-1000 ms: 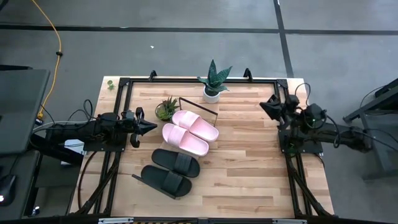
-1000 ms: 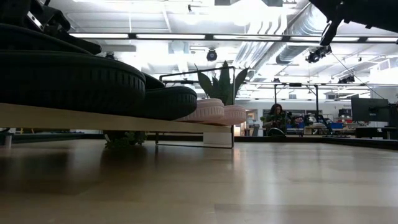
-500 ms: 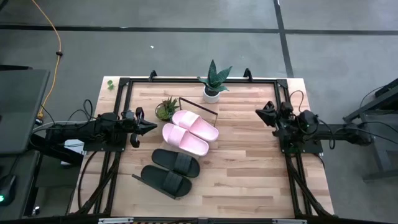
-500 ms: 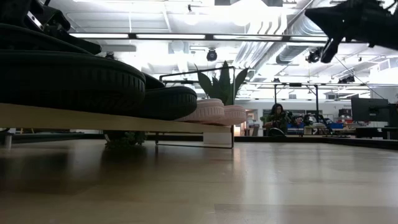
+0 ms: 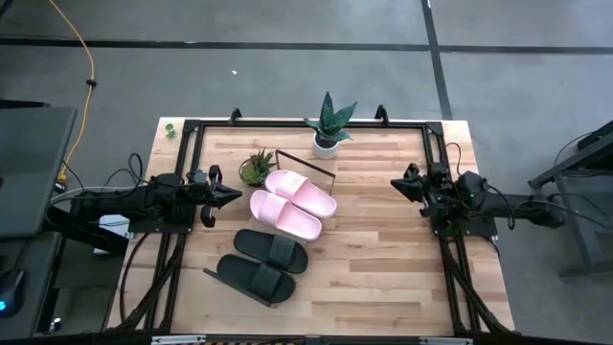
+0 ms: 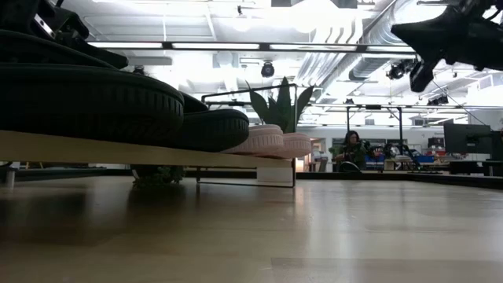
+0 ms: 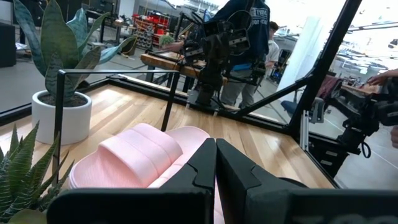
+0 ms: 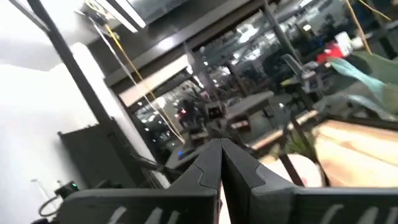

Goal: Pick and place slides into the shelf
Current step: Return to Home Position

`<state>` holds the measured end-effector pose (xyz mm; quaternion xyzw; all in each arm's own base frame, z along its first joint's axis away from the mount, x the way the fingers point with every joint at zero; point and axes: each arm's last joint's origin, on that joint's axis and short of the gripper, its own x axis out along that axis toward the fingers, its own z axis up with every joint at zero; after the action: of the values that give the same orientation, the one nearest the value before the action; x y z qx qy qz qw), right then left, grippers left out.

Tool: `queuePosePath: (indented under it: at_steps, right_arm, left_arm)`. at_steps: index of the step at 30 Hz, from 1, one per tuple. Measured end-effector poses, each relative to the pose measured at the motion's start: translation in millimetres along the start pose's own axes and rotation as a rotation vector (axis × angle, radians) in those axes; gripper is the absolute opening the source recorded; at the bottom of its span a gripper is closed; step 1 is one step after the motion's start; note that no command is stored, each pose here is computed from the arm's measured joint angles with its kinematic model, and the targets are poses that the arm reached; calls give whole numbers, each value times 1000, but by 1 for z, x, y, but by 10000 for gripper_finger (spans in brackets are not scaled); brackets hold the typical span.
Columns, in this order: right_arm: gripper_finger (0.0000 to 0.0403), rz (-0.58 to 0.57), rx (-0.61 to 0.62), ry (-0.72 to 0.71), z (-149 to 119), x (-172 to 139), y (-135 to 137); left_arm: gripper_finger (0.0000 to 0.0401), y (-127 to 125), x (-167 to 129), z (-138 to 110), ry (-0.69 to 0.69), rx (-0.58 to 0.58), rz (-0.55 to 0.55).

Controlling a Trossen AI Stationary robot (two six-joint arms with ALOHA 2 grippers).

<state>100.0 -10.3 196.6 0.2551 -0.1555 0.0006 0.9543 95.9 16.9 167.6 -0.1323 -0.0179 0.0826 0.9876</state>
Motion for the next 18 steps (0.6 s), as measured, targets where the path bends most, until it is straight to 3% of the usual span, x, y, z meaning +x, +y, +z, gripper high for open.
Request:
queuePosePath:
  at_steps: [8,18]
  right_arm:
    - [0,-73,-28,38,-5,-8,-4]
    - [0,-94,-237,125,-12,-9,-8]
  left_arm:
    - [1,0,0,0,0,0,0]
    - [1,0,0,0,2,0,0]
